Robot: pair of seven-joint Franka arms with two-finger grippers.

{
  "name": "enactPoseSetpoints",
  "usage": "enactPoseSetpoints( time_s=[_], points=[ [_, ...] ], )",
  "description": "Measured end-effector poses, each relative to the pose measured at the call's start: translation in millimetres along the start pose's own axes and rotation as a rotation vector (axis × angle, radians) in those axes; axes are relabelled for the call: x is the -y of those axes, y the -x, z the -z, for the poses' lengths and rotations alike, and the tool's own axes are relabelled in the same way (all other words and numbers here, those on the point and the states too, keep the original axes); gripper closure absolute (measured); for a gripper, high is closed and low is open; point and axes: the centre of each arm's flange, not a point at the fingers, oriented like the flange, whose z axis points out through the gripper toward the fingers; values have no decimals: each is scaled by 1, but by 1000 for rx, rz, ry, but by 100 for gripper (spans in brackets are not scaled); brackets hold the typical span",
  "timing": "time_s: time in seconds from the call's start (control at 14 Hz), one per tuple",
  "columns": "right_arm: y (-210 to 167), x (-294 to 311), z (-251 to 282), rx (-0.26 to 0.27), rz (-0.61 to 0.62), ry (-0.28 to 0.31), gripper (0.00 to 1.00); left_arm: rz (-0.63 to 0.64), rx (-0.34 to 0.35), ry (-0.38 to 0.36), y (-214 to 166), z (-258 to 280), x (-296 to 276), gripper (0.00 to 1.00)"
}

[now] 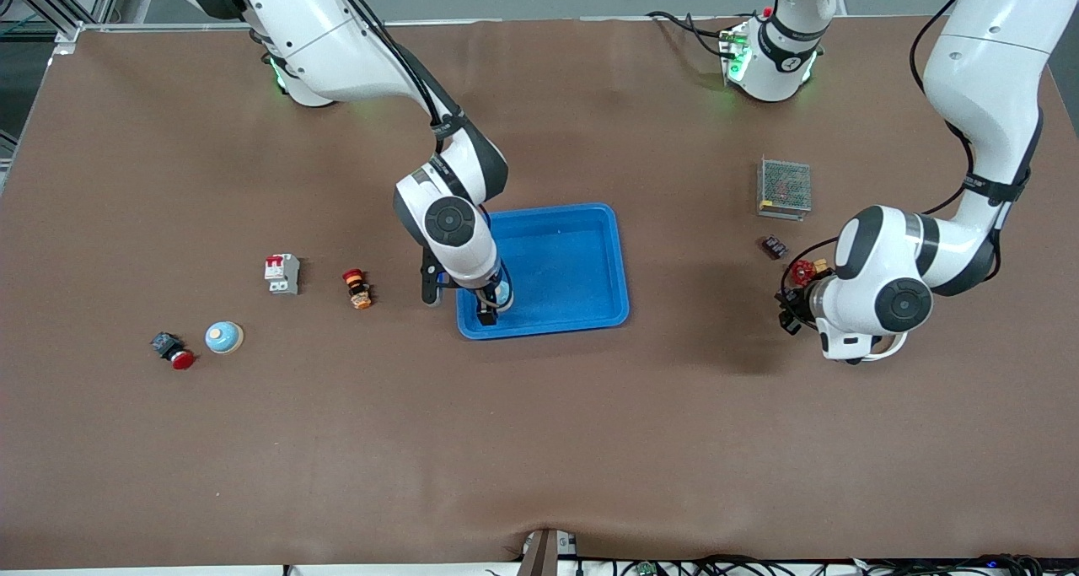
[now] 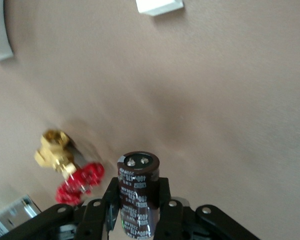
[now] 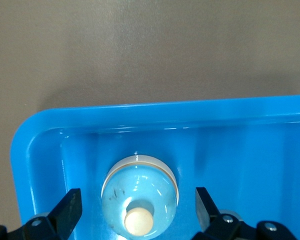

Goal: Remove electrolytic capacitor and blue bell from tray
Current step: 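Place the capacitor with the left gripper while the right gripper grasps the bell, then place the bell with the right gripper while the left gripper withdraws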

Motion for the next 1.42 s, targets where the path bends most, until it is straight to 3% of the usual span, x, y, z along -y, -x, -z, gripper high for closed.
enactPoseSetpoints(
  time_s=[0.36,0.43,0.57,0.64,1.07,1.28,1.42],
  points=[
    [2,-2,-6,-17,19,-4,3,-92,7,14,-14,-8,11,66],
    [2,-2,-7,-21,23,-4,7,-102,3,20,-16,-10,11,66],
    [3,-1,-11,-39,45,-13,30,-117,-4,16,-19,-17,11,66],
    [4,0,-10,-39,48,-17,32,-124,-8,9,-20,-22,11,66],
    [13,14,13,-32,54,-31,32,-169,-52,-13,-21,-27,6,63],
    [10,25,38,-75,167,47,32,-165,-61,-4,-23,-21,5,38],
    [-7,39,58,-66,267,72,32,-163,-69,4,-25,-12,2,18]
  ],
)
